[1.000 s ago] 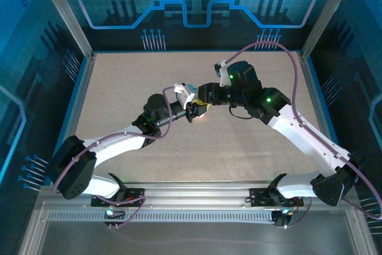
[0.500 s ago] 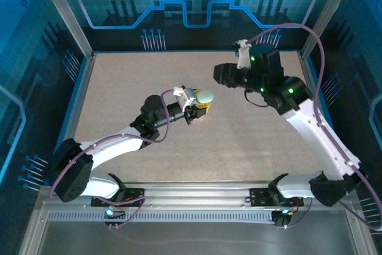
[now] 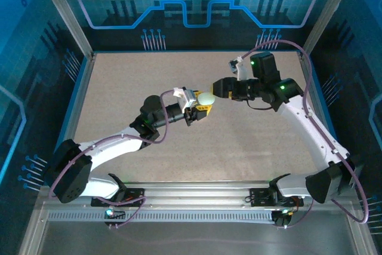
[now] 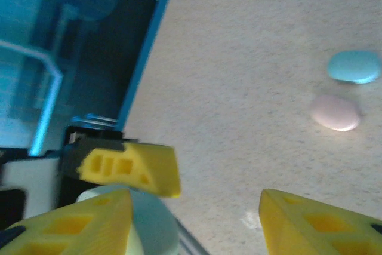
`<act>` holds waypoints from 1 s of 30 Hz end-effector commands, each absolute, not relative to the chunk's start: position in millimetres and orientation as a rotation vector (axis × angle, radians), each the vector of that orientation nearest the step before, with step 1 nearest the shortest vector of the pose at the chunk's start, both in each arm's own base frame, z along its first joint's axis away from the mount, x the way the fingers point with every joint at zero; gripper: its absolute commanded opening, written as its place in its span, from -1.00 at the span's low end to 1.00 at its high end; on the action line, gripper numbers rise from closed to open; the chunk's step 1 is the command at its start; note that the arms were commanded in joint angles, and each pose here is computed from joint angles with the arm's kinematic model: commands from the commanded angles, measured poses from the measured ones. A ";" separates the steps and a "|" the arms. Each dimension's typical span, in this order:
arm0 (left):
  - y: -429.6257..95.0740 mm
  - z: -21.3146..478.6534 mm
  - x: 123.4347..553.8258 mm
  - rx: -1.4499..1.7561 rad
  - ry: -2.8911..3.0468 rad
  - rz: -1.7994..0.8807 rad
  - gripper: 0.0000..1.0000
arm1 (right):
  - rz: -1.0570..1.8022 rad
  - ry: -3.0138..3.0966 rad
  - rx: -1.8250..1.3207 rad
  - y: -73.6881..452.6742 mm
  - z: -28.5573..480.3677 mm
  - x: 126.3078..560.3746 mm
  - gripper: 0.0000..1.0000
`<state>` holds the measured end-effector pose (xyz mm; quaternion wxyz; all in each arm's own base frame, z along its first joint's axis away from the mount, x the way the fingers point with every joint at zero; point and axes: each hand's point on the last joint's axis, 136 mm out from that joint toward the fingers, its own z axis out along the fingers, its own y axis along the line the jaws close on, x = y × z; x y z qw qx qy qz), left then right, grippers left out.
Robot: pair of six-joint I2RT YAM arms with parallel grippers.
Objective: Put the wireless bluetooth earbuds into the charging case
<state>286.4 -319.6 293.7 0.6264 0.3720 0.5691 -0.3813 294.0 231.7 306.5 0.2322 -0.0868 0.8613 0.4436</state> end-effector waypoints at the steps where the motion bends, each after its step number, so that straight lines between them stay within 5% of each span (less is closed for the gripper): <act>1: -321.5 328.4 281.0 0.833 1.196 -0.925 -0.40 | 1.571 2.309 -0.369 252.9 321.7 264.0 0.19; 7: -322.3 329.6 283.2 0.815 1.212 -0.944 -0.41 | 1.724 2.246 -0.415 260.7 323.7 258.4 0.11; 18: -333.9 324.7 270.1 0.934 1.206 -1.013 -0.31 | 1.655 2.277 -0.326 252.2 311.0 272.7 -0.61; 23: -329.4 307.0 282.2 0.921 1.293 -0.935 0.04 | 1.621 2.233 -0.159 231.3 304.8 289.9 -0.75; 25: -326.2 295.5 285.8 0.924 1.349 -0.905 0.47 | 1.594 2.242 -0.091 224.0 294.2 296.3 -0.75; 30: -302.0 265.2 290.0 0.860 1.459 -0.772 0.75 | 1.314 2.375 0.158 188.6 218.7 319.5 -0.73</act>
